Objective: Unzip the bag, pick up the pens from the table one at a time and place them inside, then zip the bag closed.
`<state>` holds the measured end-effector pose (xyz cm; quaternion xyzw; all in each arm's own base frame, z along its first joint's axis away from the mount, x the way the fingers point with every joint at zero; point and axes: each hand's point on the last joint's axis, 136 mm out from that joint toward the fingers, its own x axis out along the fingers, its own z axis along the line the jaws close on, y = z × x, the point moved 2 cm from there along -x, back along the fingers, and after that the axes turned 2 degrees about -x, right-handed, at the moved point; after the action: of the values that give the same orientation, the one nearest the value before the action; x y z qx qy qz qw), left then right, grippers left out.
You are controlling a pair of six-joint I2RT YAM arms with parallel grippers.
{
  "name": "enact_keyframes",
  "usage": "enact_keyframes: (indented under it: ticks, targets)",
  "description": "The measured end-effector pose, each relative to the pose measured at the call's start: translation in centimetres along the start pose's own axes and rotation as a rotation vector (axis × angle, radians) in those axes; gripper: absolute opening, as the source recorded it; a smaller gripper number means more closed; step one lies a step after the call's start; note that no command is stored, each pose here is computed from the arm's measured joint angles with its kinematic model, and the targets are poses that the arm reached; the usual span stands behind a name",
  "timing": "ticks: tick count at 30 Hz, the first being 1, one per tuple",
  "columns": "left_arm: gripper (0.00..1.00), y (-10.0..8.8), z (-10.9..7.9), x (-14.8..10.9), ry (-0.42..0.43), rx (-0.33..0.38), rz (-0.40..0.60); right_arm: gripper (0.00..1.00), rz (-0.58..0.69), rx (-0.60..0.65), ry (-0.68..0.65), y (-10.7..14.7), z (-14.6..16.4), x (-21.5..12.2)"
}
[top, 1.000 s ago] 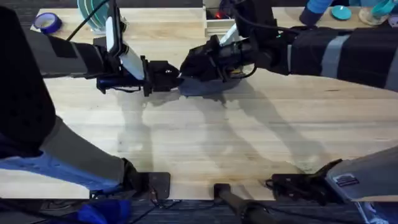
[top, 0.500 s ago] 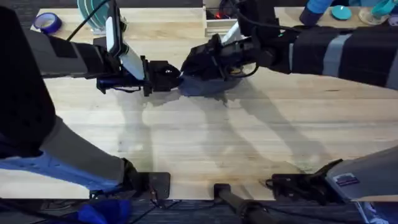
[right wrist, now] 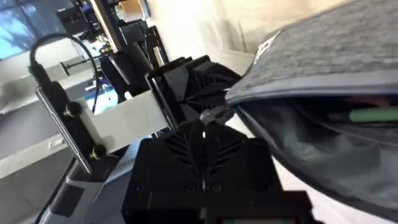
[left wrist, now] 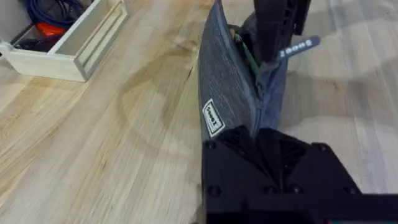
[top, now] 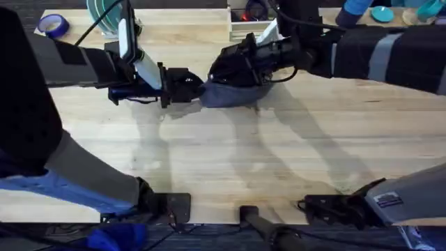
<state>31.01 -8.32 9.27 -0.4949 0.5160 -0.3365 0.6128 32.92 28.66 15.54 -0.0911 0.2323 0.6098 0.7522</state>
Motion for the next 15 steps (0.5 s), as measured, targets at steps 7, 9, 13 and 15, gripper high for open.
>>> enact_keyframes:
  ticks: [7, 9, 13, 15]
  targets:
    - [0.042, 0.0, 0.0, 0.0, 0.000, 0.000, 0.000, 0.034, 0.003, 0.025, 0.027, -0.3, -1.0, -0.6]
    - [0.042, 0.0, 0.0, 0.0, 0.000, 0.000, 0.001, 0.035, 0.007, 0.042, 0.045, -0.4, -1.6, -0.9]
    - [0.042, 0.0, 0.0, 0.0, 0.000, 0.000, 0.001, 0.035, 0.004, 0.046, 0.058, -0.7, -2.2, -1.4]
    - [0.042, 0.0, 0.0, 0.0, 0.000, 0.000, 0.001, 0.035, 0.001, 0.043, 0.060, -0.9, -2.3, -1.6]
